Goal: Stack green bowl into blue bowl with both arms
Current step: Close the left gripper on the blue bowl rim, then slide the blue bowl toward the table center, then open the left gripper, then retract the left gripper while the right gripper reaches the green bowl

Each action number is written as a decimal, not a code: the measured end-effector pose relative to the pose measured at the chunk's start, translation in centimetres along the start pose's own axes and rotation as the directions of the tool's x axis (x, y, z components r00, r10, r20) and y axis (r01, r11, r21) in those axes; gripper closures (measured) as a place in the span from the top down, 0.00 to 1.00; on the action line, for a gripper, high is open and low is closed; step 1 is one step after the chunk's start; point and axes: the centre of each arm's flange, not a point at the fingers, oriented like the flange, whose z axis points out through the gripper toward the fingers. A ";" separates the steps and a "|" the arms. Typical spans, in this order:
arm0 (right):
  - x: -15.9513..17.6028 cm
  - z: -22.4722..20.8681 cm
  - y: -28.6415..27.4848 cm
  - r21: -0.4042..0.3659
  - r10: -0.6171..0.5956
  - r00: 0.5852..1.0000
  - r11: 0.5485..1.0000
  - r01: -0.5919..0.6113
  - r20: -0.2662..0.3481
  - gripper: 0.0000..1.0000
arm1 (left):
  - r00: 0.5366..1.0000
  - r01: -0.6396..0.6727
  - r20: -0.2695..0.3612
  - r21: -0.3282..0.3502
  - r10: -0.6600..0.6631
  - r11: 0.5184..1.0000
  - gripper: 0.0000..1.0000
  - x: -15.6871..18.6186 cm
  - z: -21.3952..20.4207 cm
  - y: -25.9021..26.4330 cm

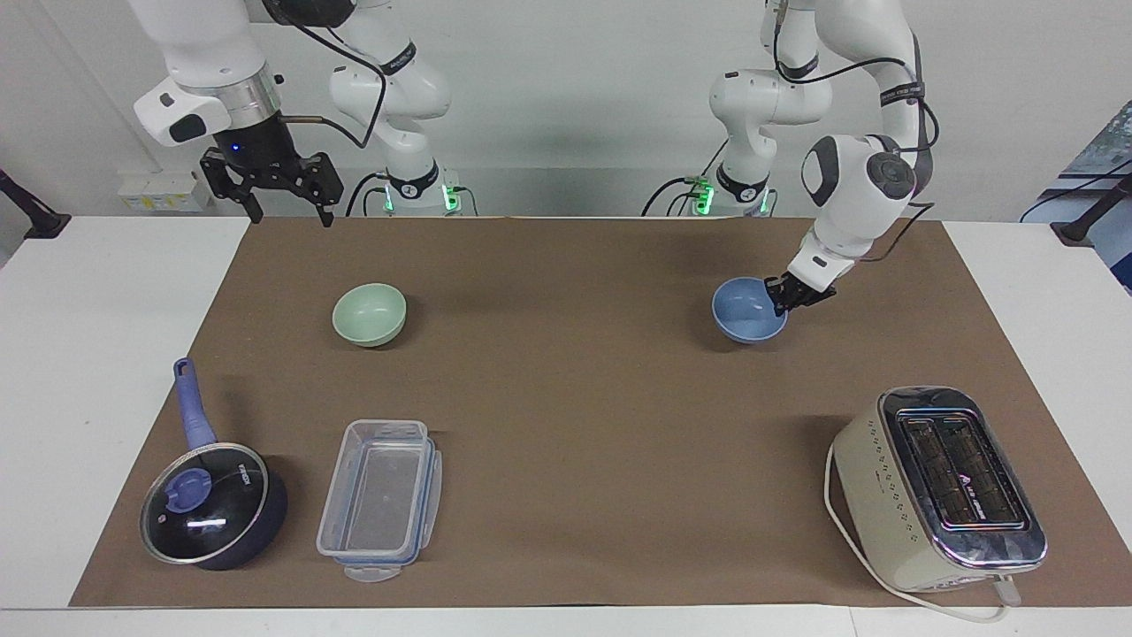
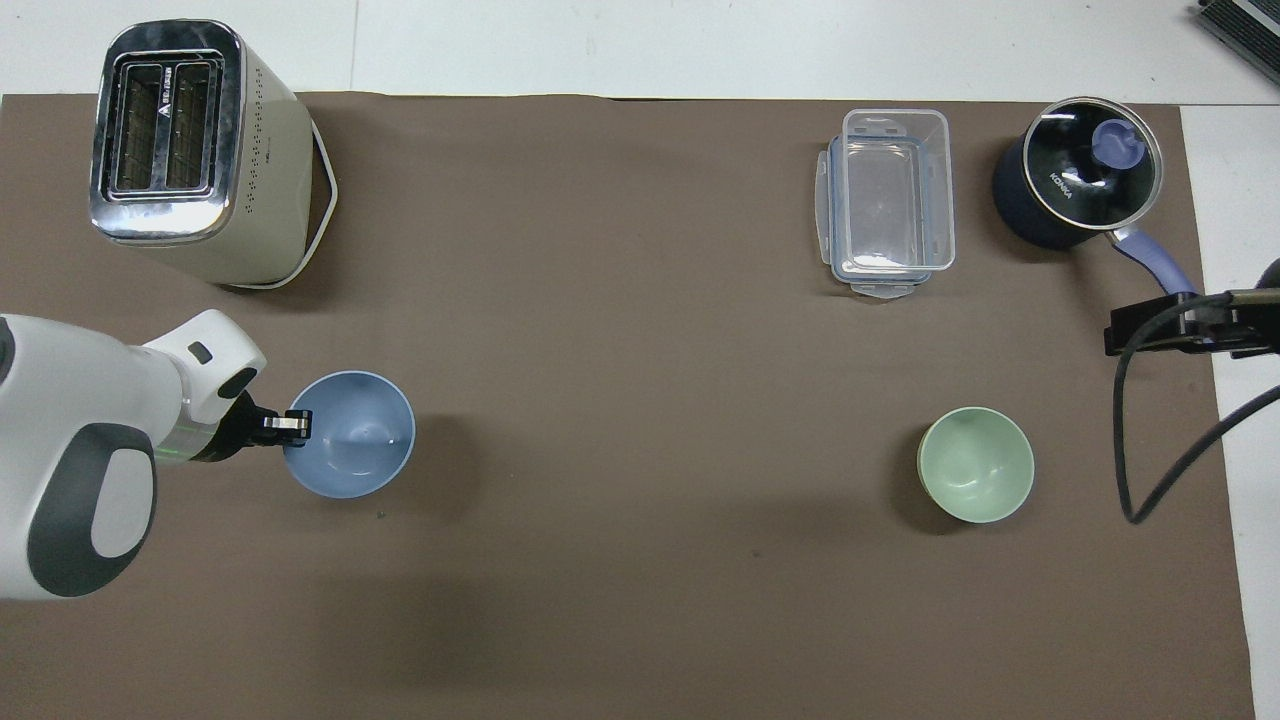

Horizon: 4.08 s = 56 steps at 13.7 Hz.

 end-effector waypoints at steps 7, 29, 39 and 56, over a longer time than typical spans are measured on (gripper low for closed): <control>0.0 0.0 0.2 0.000 0.003 1.000 1.000 -0.003 0.000 1.00 | 0.996 -0.087 -0.020 -0.044 0.086 0.995 0.05 0.3 -4.7 5.1; 0.0 0.0 0.5 0.000 0.010 1.000 1.000 -0.010 0.001 1.00 | 0.988 -0.139 -0.073 -0.091 0.133 0.986 0.33 -6.8 12.7 26.0; 0.3 3.1 2.3 -0.002 0.039 0.999 0.999 -0.039 0.014 1.00 | 0.999 -0.026 -0.024 -0.121 0.024 0.992 1.00 -0.7 1.7 21.4; -5.4 33.1 6.4 0.023 -0.060 0.994 0.998 0.058 0.092 1.00 | 0.997 0.017 -0.082 0.028 -0.015 0.999 1.00 6.3 -16.1 -1.6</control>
